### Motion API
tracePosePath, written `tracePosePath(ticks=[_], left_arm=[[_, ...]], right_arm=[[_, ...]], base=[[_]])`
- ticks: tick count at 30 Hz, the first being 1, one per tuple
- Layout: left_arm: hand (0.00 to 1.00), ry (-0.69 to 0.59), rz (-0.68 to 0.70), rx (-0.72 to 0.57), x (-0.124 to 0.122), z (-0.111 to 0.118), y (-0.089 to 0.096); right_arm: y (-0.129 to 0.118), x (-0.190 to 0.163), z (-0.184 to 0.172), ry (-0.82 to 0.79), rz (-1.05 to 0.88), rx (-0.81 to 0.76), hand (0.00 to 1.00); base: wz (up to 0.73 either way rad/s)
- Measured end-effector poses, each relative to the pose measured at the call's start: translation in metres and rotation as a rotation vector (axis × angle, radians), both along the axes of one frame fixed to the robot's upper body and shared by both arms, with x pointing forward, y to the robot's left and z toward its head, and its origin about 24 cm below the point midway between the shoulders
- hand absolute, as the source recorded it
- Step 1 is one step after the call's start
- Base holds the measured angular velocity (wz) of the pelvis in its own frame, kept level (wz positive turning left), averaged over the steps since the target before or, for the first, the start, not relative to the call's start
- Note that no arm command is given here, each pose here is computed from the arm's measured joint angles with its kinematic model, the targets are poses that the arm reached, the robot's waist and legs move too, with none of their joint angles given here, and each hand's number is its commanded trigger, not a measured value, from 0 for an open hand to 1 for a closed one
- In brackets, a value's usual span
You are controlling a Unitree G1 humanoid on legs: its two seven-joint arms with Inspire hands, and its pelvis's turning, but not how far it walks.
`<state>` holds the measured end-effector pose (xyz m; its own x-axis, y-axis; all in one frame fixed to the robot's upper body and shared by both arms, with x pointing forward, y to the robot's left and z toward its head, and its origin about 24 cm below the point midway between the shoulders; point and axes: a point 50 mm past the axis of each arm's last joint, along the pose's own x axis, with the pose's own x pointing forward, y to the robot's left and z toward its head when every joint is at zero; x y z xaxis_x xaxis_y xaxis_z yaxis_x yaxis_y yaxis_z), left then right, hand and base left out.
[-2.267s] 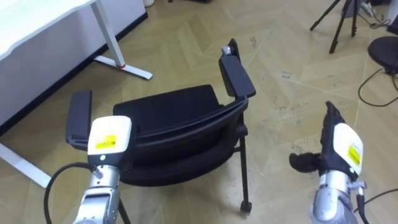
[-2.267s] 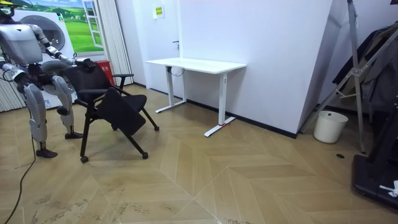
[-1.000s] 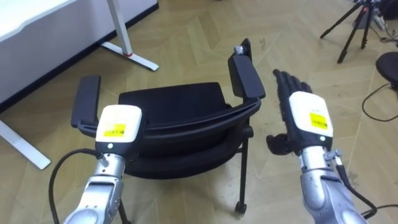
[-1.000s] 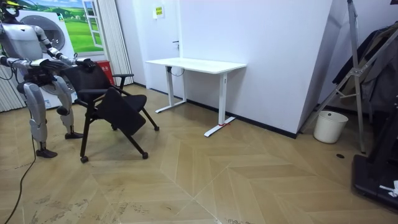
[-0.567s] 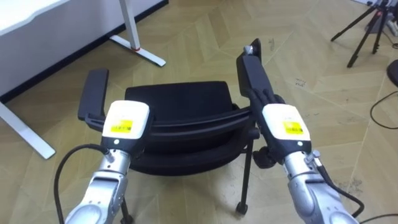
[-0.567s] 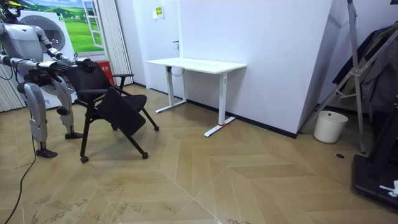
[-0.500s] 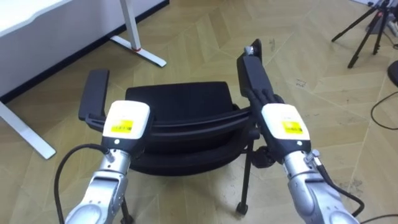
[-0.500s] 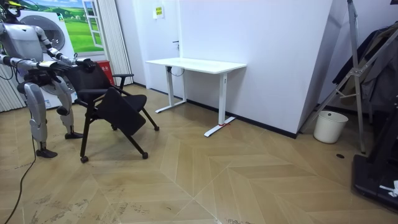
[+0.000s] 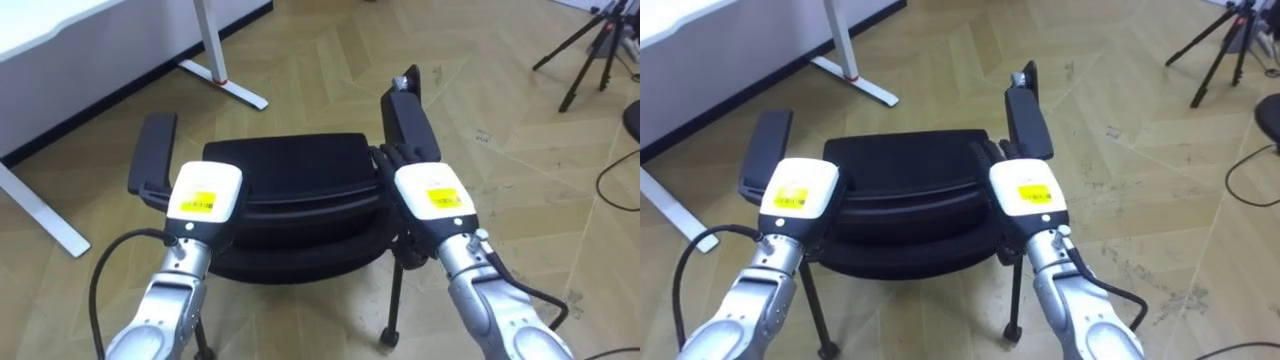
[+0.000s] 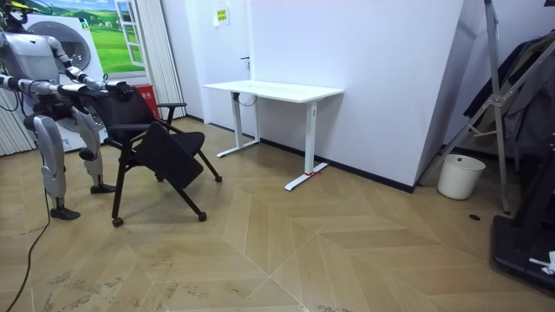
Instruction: Push chair
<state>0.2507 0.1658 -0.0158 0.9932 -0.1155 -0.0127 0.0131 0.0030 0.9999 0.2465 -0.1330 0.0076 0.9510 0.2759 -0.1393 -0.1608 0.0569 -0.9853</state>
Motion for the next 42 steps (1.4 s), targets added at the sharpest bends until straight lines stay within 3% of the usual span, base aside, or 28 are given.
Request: tracePosePath(ticks=[18,19,21,22,42], left_arm=[[1.00,-0.001,-0.070,-0.006,0.006,0.001,-0.015],[1.00,-0.002,-0.077,-0.005,0.007,0.001,-0.017],[1.00,-0.005,-0.084,-0.004,0.007,0.002,-0.017],[1.00,-0.005,-0.089,-0.003,0.007,0.002,-0.018],[1.00,0.029,-0.150,-0.014,0.000,-0.008,-0.030]], right_arm=[[0.009,0.001,-0.001,-0.011,0.058,-0.075,0.03],[0.010,0.001,-0.001,-0.010,0.060,-0.074,0.11],[0.010,0.001,-0.001,-0.008,0.062,-0.075,0.86],[0.009,0.001,-0.002,-0.007,0.062,-0.075,0.98],[-0.002,0.002,-0.021,-0.021,0.069,-0.115,1.00]], base=[[0.07],[0.00],[0.07],[0.10],[0.05]])
